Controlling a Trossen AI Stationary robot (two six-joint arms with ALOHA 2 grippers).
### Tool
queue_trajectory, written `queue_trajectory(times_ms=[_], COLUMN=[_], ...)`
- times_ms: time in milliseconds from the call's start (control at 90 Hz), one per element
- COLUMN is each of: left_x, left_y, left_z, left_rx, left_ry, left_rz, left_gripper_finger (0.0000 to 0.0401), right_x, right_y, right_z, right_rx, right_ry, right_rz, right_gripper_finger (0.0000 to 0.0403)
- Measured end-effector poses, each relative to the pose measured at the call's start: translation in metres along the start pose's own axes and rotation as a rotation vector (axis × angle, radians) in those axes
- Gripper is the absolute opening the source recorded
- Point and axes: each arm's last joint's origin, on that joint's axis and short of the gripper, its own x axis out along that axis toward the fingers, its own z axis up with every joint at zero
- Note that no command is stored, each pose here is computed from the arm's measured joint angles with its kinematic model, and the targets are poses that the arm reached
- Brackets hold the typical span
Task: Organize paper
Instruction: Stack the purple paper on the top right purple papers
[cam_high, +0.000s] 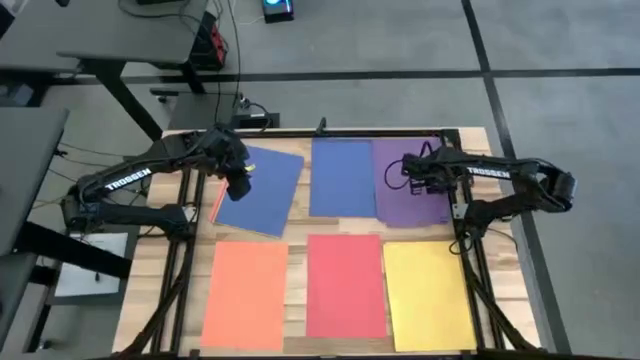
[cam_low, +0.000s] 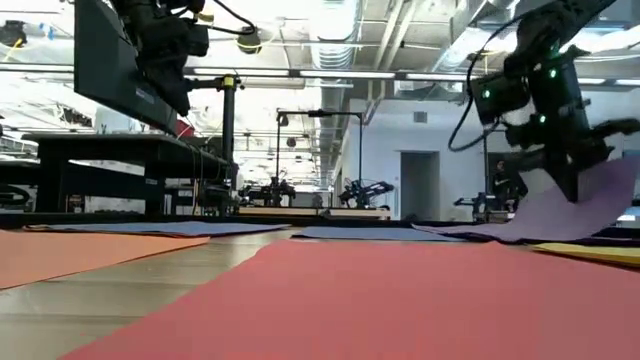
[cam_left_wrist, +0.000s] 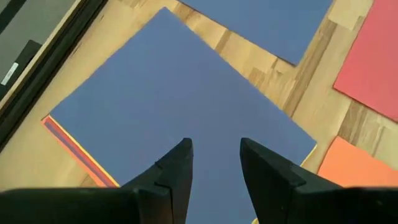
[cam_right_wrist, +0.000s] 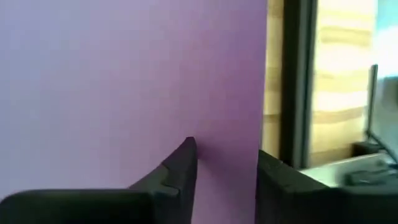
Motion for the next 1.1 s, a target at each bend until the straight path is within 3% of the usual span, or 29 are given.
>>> queue_trajectory(times_ms=[78, 200, 400, 756, 1100], left_x=[0.0, 0.0, 0.0, 0.0, 0.0], left_y=[0.0, 0.0, 0.0, 0.0, -0.002], left_z=[0.0, -0.002, -0.002, -0.004, -0.005], left_rx=[-0.002, -0.01, -0.014, -0.022, -0.045], left_ry=[0.0, 0.018, 0.023, 0.04, 0.055], left_rz=[0.0, 0.0, 0.0, 0.0, -0.056], left_gripper_finger=[0.0118, 0.0118, 0.0118, 0.0118, 0.0118], right_x=[-0.008, -0.012, -0.011, -0.008, -0.033], right_y=[-0.003, -0.003, 0.001, -0.009, -0.012], right_z=[0.001, 0.004, 0.009, 0.02, 0.031], right_rx=[-0.025, 0.032, 0.017, 0.025, -0.021], right_ry=[-0.042, -0.084, -0.026, 0.021, -0.02], right_rz=[0.032, 0.092, 0.207, 0.203, 0.237], right_gripper_finger=[0.0104, 0.0105, 0.0115, 0.0213, 0.0231])
